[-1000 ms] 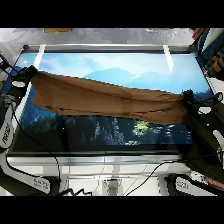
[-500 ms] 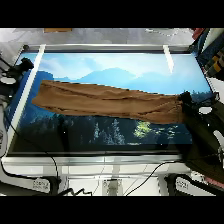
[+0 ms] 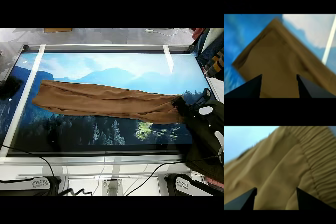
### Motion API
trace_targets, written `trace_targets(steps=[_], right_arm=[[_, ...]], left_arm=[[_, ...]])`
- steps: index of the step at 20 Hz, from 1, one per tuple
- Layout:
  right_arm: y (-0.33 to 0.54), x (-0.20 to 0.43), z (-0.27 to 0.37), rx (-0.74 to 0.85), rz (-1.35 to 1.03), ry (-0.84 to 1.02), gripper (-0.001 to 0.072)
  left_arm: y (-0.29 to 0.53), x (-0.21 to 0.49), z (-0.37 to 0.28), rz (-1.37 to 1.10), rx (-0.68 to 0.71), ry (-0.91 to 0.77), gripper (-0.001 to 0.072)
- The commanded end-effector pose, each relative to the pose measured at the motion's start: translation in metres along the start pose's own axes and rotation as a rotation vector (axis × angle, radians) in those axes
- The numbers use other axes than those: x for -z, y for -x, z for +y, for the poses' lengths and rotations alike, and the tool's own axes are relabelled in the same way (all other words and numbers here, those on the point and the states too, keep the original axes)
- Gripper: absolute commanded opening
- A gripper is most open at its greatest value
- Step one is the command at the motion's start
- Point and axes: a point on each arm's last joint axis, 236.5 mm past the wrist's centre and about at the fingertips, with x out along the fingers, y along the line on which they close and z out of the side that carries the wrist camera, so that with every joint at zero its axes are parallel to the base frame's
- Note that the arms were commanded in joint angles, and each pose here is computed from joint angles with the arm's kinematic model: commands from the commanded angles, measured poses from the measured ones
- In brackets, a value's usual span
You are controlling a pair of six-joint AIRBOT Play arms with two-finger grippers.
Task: Fold the clothes and pants, and hang the long-sleeved shirts on hangers.
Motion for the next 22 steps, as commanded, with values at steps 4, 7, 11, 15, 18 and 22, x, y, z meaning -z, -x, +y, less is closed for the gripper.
trace_targets(steps=[4,7,11,15,18,22], right_arm=[[0.0,0.016,0.013,-0.032,0.066,0.149,0.0556],[0.004,0.002,0.03,-0.057,0.034,0.199,0.0556],[0.016,-0.028,0.053,-0.094,-0.022,0.224,0.0556],[0.027,-0.038,0.088,-0.153,-0.021,0.292,0.0555],[0.029,-0.029,0.132,-0.212,-0.042,0.426,0.0554],[0.024,-0.025,0.184,-0.26,-0.165,0.507,0.0369]], left_arm=[[-0.024,0.068,0.059,0.137,-0.094,0.253,0.0712],[-0.048,0.062,0.062,0.09,-0.082,0.305,0.0711],[-0.08,0.08,0.071,0.114,-0.109,0.309,0.0712],[-0.101,0.073,0.071,0.048,-0.131,0.226,0.0706],[-0.109,0.051,0.058,-0.068,-0.143,0.134,0.0705],[-0.111,0.021,0.046,-0.219,-0.159,0.089,0.0168]])
